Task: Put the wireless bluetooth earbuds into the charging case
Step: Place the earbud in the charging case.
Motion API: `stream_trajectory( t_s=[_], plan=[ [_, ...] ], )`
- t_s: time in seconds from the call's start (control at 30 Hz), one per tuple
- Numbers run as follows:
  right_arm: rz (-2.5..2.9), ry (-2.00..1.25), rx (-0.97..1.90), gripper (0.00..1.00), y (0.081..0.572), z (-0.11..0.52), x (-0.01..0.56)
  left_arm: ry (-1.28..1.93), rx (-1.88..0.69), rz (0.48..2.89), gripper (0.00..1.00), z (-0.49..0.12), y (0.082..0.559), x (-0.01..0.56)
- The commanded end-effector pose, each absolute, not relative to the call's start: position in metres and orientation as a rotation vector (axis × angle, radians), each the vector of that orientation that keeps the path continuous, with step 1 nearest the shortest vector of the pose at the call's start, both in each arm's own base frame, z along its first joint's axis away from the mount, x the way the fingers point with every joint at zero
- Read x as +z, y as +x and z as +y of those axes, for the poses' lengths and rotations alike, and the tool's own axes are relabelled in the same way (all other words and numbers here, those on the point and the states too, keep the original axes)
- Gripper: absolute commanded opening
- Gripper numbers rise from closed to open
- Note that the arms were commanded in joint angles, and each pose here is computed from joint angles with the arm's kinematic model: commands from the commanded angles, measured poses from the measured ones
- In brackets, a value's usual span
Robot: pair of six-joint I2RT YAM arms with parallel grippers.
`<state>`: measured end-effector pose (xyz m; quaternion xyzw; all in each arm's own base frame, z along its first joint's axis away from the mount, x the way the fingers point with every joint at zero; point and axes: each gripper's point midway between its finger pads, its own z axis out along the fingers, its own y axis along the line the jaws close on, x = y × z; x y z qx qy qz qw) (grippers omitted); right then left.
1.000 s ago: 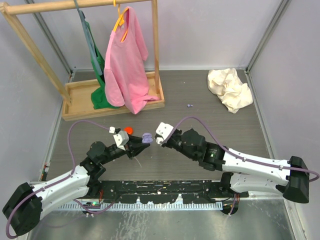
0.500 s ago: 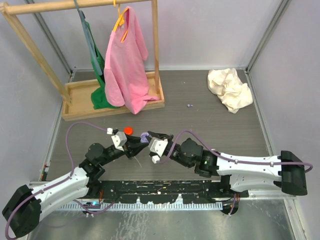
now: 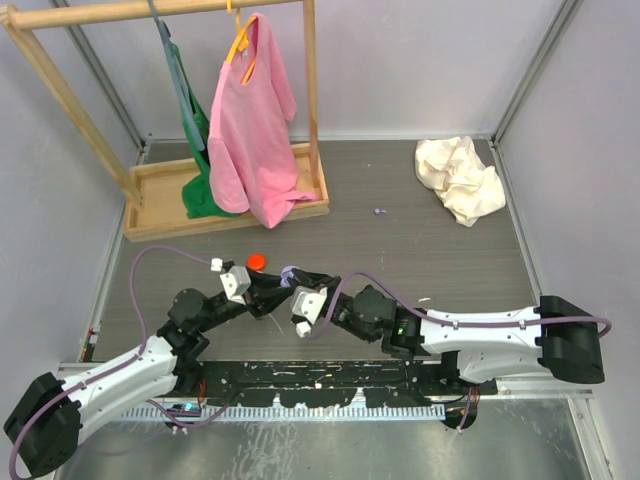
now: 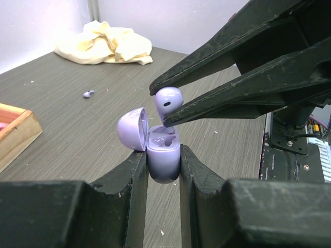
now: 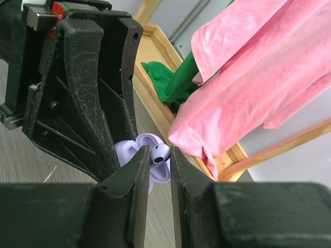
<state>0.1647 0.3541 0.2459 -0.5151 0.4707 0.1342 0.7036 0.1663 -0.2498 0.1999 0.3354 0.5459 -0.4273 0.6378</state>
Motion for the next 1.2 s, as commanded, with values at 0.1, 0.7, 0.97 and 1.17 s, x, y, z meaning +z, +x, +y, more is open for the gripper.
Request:
stream_trajectory(
  t_s=[0.1,0.7,0.97,1.17],
  plan=[
    [1.007,-1.059,0.306,0.12,0.166,0.354,0.266,0.765,-0.987,1.129,0.0,-0.25,0.16,0.225],
    [1.042,-1.071,0.322,0.12,0.158,0.355,0.253,0.718,-0.987,1.119,0.0,-0.246,0.162,0.23],
    [1.042,-1.036,0.334,0.12,0.158,0.357,0.254,0.732,-1.0,1.105,0.0,-0.247,0.159,0.231],
    [1.031,-1.045,0.363,0.12,0.153,0.361,0.255,0.731,-1.001,1.106,0.0,-0.247,0.159,0.232]
  ],
)
